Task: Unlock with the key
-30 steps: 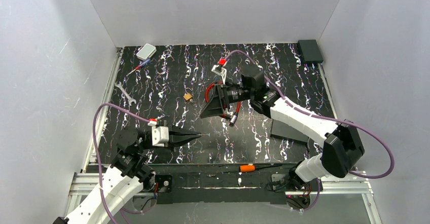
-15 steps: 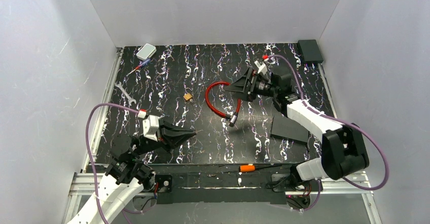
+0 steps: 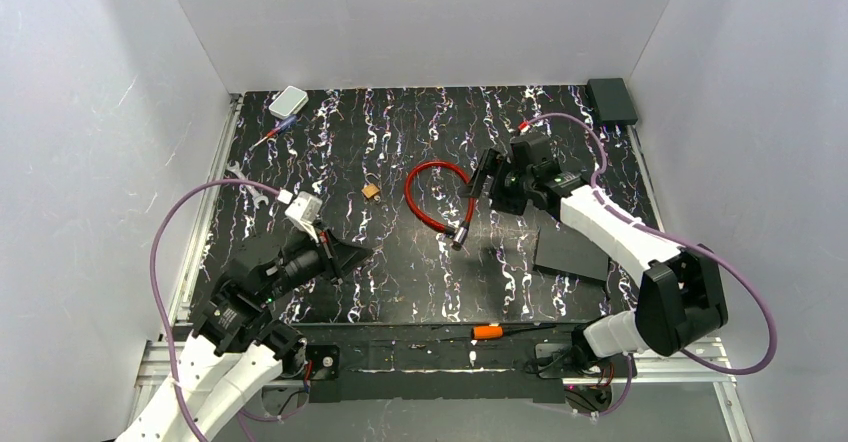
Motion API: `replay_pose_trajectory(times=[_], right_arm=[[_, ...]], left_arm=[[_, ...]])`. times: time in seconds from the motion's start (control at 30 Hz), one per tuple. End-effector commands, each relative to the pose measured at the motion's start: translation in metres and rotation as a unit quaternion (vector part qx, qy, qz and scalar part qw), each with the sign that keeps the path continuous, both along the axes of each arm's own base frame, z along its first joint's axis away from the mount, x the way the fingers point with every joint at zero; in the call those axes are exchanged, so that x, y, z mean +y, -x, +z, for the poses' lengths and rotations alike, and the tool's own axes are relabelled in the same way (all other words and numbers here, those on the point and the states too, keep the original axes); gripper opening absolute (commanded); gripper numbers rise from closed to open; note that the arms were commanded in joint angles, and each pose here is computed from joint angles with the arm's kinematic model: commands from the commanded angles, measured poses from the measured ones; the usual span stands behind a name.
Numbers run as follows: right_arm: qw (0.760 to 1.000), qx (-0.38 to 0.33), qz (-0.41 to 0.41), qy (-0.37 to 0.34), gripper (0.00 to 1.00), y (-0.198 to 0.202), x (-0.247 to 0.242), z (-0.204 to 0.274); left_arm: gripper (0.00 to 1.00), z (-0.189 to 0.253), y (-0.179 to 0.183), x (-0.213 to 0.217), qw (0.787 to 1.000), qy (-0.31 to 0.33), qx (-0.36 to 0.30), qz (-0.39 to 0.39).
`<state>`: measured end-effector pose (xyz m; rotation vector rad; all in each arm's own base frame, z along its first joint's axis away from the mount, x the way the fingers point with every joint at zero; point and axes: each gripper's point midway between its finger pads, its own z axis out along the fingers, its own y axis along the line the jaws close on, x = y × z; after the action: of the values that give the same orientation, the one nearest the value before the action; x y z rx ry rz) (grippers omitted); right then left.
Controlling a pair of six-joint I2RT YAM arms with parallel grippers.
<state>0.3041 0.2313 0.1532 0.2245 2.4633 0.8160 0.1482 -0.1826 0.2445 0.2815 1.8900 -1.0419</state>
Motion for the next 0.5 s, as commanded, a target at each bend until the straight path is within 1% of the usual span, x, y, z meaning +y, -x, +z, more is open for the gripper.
replay_pose_trajectory(times=[0.0,0.1,0.3,0.43,0.47], right_arm=[[0.989,0.017,-0.04,0.139,0.9,0.006,-0.027,-0.023],[0.981,0.027,-0.06,0.18,0.91,0.01,-0.024,-0.031],[0.977,0.044,-0.098,0.186,0.92,0.009,-0.01,-0.045],[0.97,0.068,-0.108,0.209,0.92,0.008,-0.002,-0.056],[0.97,0.078,-0.103,0.206,0.93,0.008,0.003,-0.061]], left_arm=[[0.0,-0.017,0.007,0.006,0.997,-0.016,0.071,0.019],[0.0,-0.018,0.012,0.009,0.996,-0.033,0.079,0.014],[0.0,-0.028,0.017,0.017,0.994,-0.077,0.083,0.006],[0.0,-0.029,0.018,0.017,0.994,-0.074,0.079,0.006],[0.0,-0.028,0.018,0.017,0.994,-0.073,0.077,0.006]])
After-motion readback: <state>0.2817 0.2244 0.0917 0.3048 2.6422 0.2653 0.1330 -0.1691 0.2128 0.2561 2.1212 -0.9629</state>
